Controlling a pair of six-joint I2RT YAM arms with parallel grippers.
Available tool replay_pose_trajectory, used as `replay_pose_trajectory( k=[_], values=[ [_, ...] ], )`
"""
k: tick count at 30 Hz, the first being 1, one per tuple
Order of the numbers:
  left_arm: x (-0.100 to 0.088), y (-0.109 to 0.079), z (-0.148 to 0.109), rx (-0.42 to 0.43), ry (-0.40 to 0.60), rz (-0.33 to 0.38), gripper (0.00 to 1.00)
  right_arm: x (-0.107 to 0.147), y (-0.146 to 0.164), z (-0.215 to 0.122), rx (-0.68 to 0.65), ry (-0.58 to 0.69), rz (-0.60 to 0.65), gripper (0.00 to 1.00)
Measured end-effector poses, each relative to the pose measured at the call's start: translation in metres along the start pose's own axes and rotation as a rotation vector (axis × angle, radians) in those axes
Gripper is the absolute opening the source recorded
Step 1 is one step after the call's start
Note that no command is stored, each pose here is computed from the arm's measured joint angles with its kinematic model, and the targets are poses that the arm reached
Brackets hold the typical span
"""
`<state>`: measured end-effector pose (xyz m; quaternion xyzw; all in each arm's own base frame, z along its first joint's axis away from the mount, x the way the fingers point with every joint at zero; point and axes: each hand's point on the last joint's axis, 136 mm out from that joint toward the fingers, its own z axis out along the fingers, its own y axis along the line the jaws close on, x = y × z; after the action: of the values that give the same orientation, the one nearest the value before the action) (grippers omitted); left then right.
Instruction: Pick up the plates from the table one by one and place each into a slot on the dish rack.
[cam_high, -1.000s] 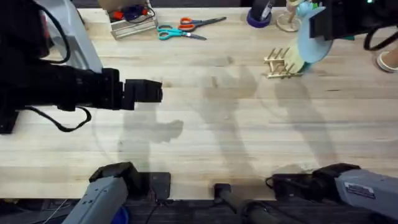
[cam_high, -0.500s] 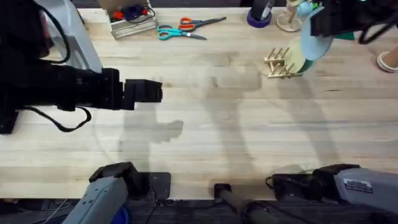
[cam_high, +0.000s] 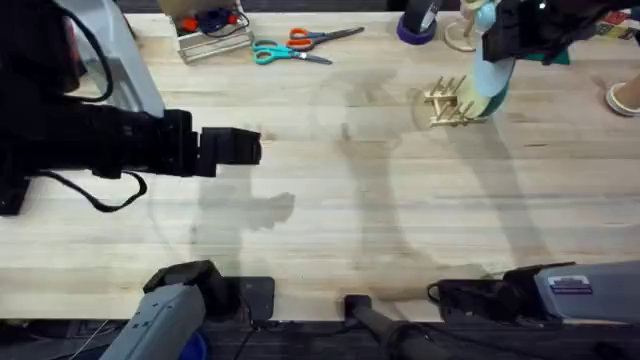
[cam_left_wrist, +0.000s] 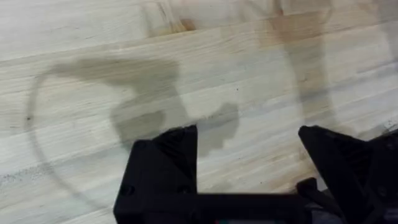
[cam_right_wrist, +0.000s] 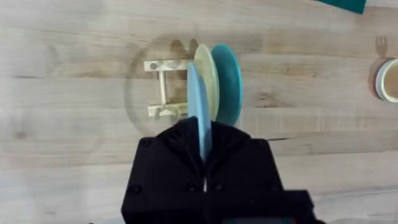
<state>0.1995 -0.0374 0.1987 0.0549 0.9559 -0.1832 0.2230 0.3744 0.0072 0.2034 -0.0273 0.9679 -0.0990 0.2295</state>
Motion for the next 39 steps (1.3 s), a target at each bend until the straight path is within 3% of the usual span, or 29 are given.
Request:
replay_pose_trajectory(
  k=[20, 29, 39],
  values=[
    [0.0, 0.0, 0.0, 0.0, 0.001, -0.001, 0.994, 0.007, 0.012, 0.064, 0.004, 0.129, -0.04, 0.031],
    [0.001, 0.0, 0.0, 0.001, 0.003, -0.002, 0.993, 0.011, 0.013, 0.075, 0.005, 0.157, -0.043, 0.033],
    [0.001, 0.0, 0.0, 0.001, 0.003, -0.002, 0.993, 0.011, 0.013, 0.076, 0.005, 0.159, -0.043, 0.127]
  ],
)
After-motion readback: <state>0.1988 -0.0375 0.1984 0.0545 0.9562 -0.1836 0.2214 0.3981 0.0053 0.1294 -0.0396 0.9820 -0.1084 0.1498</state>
